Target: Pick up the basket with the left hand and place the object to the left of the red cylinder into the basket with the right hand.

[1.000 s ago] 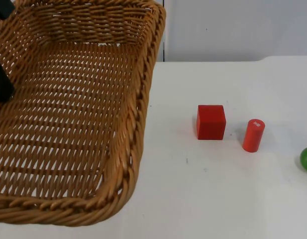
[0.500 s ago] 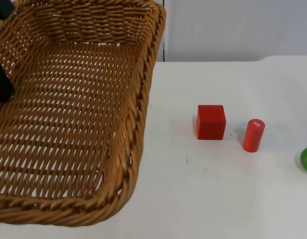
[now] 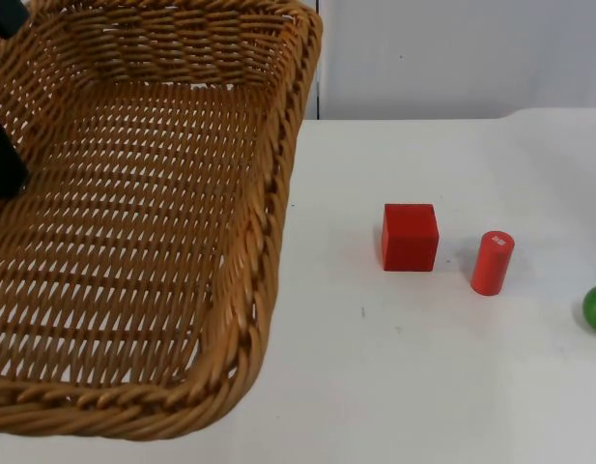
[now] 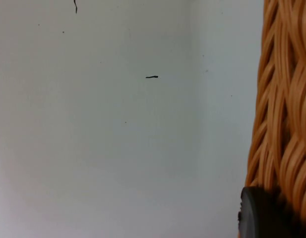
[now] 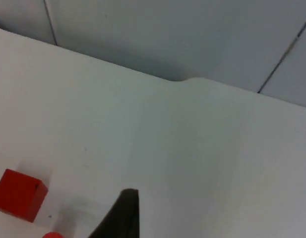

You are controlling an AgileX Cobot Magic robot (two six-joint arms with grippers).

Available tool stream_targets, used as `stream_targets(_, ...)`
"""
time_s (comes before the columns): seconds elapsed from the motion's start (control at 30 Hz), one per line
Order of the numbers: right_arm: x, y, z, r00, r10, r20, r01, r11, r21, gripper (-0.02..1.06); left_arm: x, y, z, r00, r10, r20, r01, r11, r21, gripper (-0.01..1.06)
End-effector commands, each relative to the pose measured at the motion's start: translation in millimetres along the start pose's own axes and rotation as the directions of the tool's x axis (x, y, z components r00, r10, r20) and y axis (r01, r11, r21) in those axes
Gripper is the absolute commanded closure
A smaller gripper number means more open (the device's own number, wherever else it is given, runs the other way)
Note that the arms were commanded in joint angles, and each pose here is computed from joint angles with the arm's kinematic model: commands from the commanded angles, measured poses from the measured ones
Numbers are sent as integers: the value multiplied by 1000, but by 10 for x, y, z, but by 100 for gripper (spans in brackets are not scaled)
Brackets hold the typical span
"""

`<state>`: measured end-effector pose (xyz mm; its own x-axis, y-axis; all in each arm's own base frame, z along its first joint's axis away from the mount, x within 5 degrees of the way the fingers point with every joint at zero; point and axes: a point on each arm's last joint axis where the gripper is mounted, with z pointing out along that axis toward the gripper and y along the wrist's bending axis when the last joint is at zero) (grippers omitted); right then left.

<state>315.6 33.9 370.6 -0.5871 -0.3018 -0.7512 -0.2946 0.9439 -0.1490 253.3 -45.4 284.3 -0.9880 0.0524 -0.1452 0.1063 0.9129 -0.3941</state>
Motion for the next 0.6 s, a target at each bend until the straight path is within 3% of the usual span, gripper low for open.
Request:
stream_targets(0.0,-79,38,100,999,-43,14,44,998,-51,2,14,-34,-30,1000,3,8,-3,1000,15,105)
stream_targets(0.27,-161,119,524,994,-108,-15,102,972,-211,2,13,-40,-30,1000,0,9,0,1000,21,105)
stream_targets(0.47,-148,172,761,990,-133,-39,117,954,-277,2,13,-40,-30,1000,0,9,0,1000,21,105)
stream_targets(0.57,-112,381,950,971,-233,-54,204,923,-327,2,13,-40,-30,1000,0,9,0,1000,21,105)
